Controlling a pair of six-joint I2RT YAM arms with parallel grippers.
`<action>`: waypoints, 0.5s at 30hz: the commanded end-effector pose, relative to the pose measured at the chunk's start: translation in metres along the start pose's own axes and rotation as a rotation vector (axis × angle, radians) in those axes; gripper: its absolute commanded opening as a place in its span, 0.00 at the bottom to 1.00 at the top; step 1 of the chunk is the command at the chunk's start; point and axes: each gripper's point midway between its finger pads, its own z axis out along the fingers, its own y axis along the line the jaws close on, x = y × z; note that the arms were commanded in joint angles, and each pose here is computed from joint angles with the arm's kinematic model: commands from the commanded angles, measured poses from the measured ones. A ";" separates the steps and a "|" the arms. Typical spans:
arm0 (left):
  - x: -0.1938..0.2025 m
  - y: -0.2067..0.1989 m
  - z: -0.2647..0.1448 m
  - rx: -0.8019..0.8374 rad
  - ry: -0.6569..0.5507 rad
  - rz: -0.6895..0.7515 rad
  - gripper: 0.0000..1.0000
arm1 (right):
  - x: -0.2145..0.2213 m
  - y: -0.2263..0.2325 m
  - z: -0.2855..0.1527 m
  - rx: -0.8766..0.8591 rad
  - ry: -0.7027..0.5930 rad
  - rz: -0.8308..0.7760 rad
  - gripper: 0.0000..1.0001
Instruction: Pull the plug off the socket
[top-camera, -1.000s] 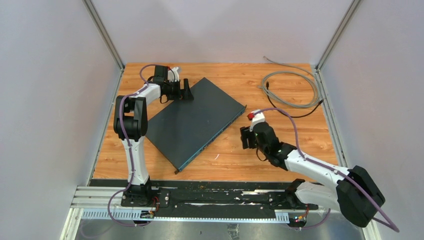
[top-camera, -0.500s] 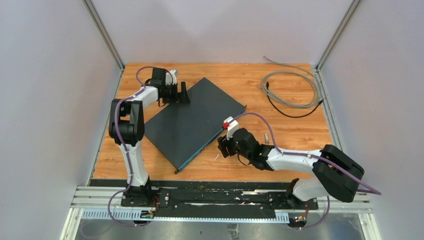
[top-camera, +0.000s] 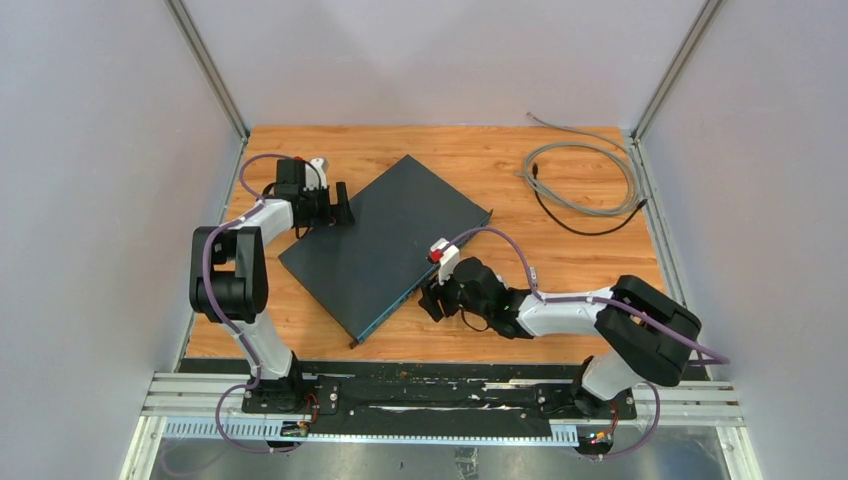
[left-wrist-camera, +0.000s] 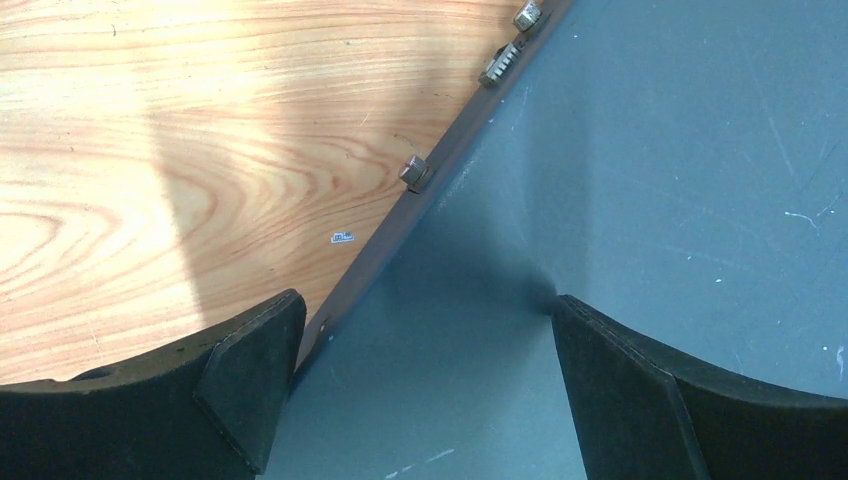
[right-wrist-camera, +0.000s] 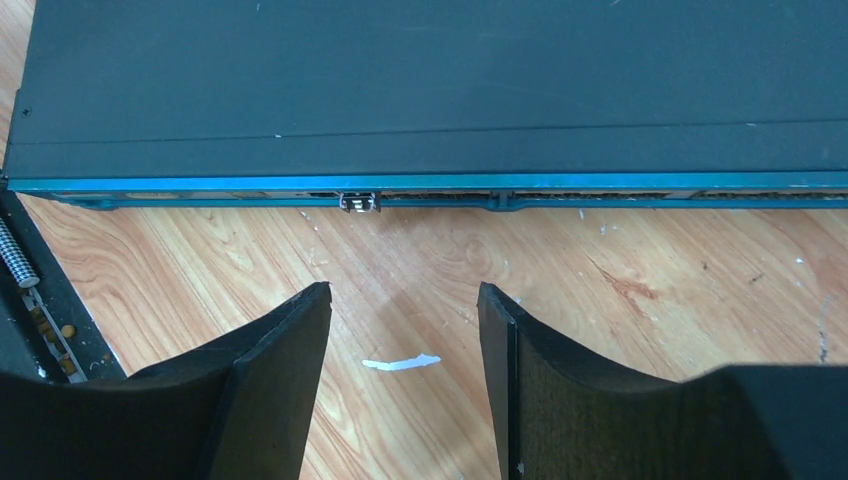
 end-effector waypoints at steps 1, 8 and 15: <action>0.085 -0.011 0.001 0.054 0.279 -0.102 0.94 | -0.015 0.012 0.008 -0.024 -0.040 0.021 0.60; 0.091 -0.008 0.004 0.042 0.284 -0.116 0.93 | -0.015 0.011 0.020 0.044 -0.066 0.051 0.57; 0.093 -0.006 0.006 0.029 0.292 -0.122 0.93 | -0.018 0.014 0.032 0.078 -0.077 0.026 0.51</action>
